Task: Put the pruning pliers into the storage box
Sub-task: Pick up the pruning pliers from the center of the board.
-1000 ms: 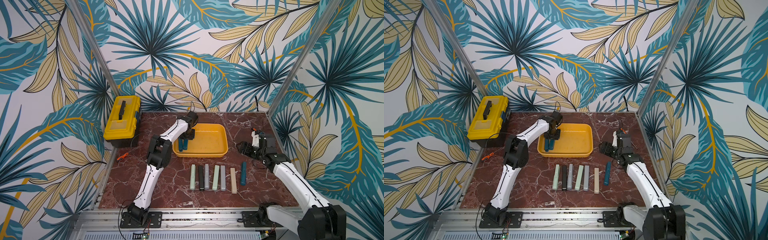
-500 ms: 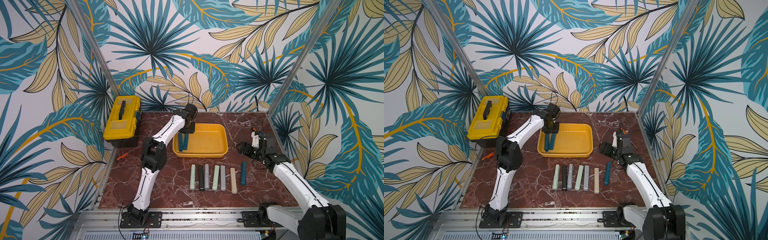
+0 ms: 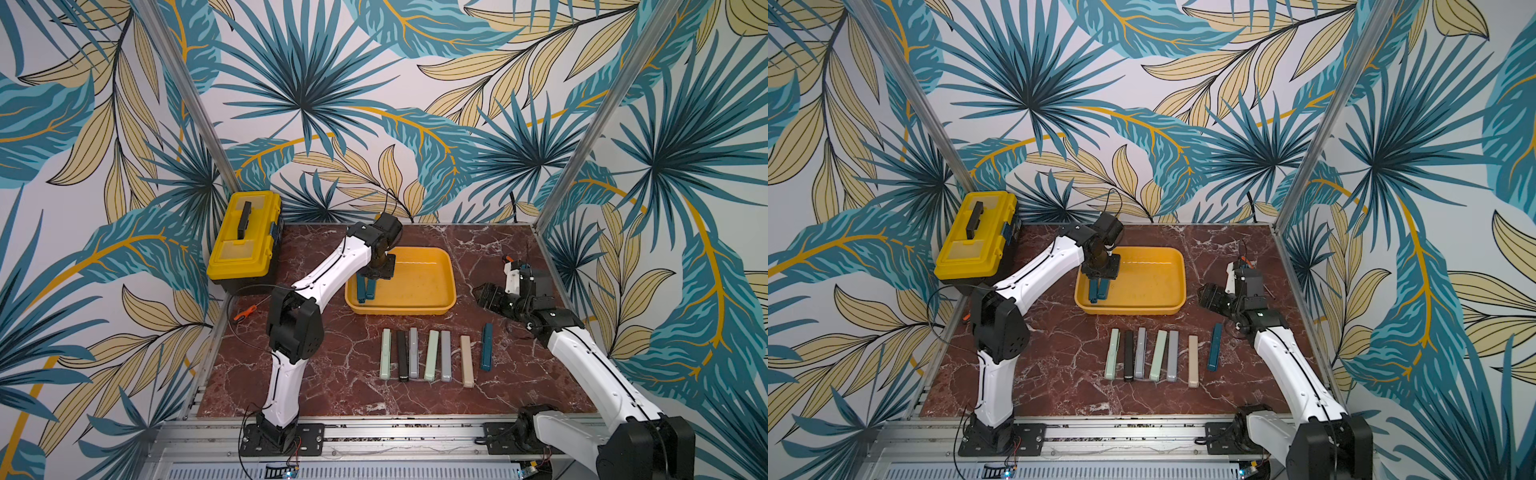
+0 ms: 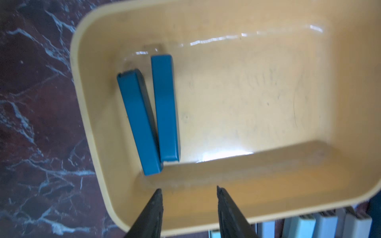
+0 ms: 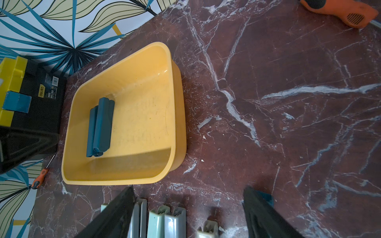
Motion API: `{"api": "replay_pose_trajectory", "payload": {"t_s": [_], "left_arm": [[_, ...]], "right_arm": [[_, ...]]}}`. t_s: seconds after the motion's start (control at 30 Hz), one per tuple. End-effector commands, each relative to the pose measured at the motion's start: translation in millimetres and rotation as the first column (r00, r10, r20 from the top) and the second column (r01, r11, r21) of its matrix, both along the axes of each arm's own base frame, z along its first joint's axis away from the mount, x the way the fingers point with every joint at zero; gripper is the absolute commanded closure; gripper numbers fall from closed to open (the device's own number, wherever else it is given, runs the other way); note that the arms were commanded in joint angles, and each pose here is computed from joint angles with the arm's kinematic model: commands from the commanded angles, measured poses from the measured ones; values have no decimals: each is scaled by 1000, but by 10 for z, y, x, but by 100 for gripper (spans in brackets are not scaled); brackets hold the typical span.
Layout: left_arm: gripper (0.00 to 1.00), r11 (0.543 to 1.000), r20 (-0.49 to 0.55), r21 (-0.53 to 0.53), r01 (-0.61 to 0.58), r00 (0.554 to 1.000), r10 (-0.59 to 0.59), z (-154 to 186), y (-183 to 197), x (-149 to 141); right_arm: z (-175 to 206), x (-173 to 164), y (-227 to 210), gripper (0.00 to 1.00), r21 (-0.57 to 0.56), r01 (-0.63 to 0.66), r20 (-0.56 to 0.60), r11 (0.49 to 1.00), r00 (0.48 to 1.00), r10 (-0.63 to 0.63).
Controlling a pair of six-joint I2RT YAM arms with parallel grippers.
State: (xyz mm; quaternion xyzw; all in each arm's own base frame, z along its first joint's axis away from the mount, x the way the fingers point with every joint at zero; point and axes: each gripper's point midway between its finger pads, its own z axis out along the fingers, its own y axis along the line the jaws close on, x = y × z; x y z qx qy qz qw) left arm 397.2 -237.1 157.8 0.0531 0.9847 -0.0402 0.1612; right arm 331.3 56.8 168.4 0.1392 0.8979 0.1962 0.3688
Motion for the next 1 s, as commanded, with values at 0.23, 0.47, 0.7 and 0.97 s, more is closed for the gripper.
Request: {"api": "replay_pose_trajectory", "payload": {"t_s": [0.23, 0.47, 0.7, 0.97], "left_arm": [[53, 990, -76, -91, -104, 992, 98, -183, -124, -870], [46, 991, -167, -82, -105, 982, 91, -633, -259, -1371], [44, 991, -200, -56, -120, 974, 107, -878, -267, -1574], [45, 992, -246, -48, -120, 964, 105, -1104, -276, -1718]], "right_arm": [[57, -1, 37, 16, 8, -14, 13, 1000, 1000, 14], [114, -3, 55, 16, 3, -23, 26, 1000, 999, 23], [84, -44, 70, 16, 6, -28, 19, 1000, 999, 28], [2, -59, 73, 16, 6, -28, 2, 1000, 1000, 28]]}}
